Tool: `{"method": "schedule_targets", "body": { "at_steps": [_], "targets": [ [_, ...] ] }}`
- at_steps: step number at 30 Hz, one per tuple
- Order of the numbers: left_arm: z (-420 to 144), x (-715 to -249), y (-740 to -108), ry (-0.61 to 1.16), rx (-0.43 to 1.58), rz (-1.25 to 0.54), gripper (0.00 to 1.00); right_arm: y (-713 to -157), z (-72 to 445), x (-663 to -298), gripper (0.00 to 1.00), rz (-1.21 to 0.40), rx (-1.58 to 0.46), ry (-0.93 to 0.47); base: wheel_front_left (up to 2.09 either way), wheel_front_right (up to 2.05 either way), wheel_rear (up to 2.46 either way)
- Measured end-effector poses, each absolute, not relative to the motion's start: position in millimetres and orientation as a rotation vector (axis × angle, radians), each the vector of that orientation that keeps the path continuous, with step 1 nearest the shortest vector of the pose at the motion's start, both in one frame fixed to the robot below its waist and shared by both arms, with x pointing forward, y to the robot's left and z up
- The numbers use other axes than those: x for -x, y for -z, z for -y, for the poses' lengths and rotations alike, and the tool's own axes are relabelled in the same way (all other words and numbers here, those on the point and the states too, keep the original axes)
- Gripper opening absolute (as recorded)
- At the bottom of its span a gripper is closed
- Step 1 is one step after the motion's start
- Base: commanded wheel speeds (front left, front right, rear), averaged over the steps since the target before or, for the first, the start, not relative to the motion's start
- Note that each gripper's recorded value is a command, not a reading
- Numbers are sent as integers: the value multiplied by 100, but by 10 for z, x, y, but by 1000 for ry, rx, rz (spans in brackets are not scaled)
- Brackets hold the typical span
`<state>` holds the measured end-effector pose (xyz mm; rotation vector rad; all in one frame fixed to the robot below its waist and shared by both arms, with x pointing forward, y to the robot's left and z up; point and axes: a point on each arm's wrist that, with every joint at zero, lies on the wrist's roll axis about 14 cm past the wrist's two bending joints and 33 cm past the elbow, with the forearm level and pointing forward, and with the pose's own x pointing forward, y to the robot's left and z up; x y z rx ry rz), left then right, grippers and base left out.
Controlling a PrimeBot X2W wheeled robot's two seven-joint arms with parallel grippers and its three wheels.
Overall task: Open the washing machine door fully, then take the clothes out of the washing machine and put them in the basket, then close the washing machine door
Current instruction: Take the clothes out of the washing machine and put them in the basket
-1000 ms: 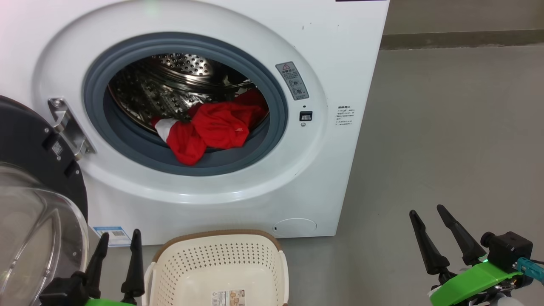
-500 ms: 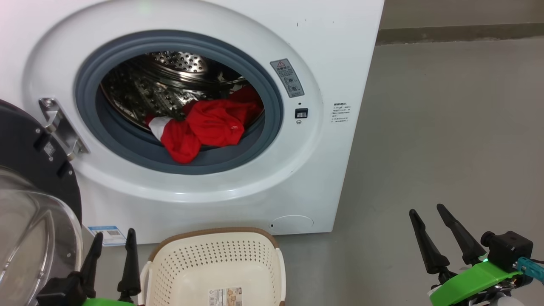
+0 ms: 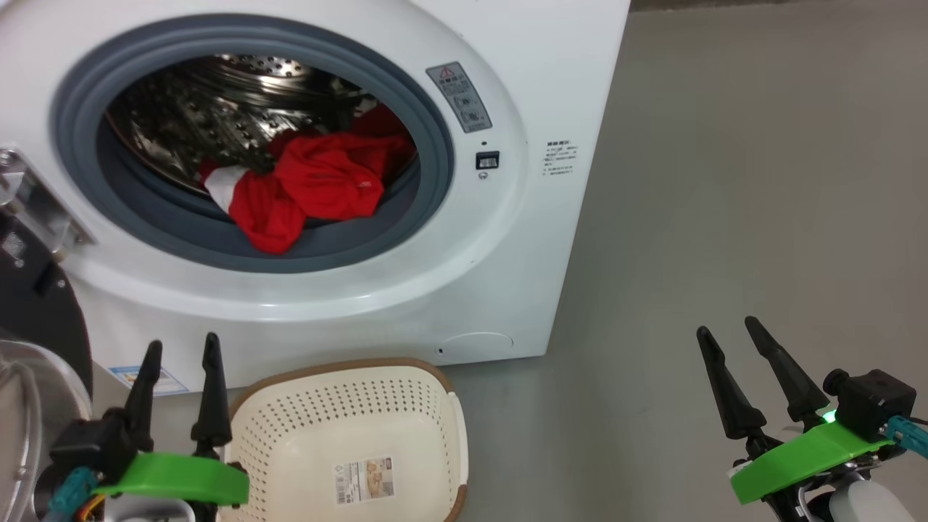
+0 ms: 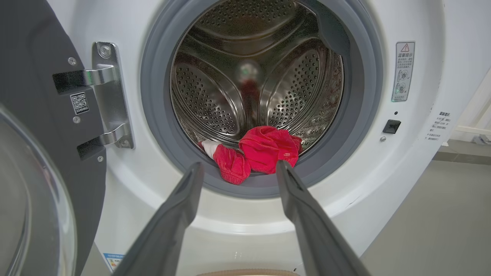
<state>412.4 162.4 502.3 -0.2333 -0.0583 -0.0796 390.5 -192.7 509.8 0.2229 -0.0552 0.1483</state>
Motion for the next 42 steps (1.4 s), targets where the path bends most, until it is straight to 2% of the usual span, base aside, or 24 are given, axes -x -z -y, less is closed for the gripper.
{"method": "schedule_targets", "body": {
  "at_steps": [25,42],
  "targets": [
    [-1260,-5563,-4657,201,164,-62,100,-4842,2146,-4279,100,16,-233,-50,0,0,0],
    [-1069,-6552,-4409,173,320,-167,100,-4524,2144,-4555,100,-42,-239,-25,0,0,0]
  ]
}}
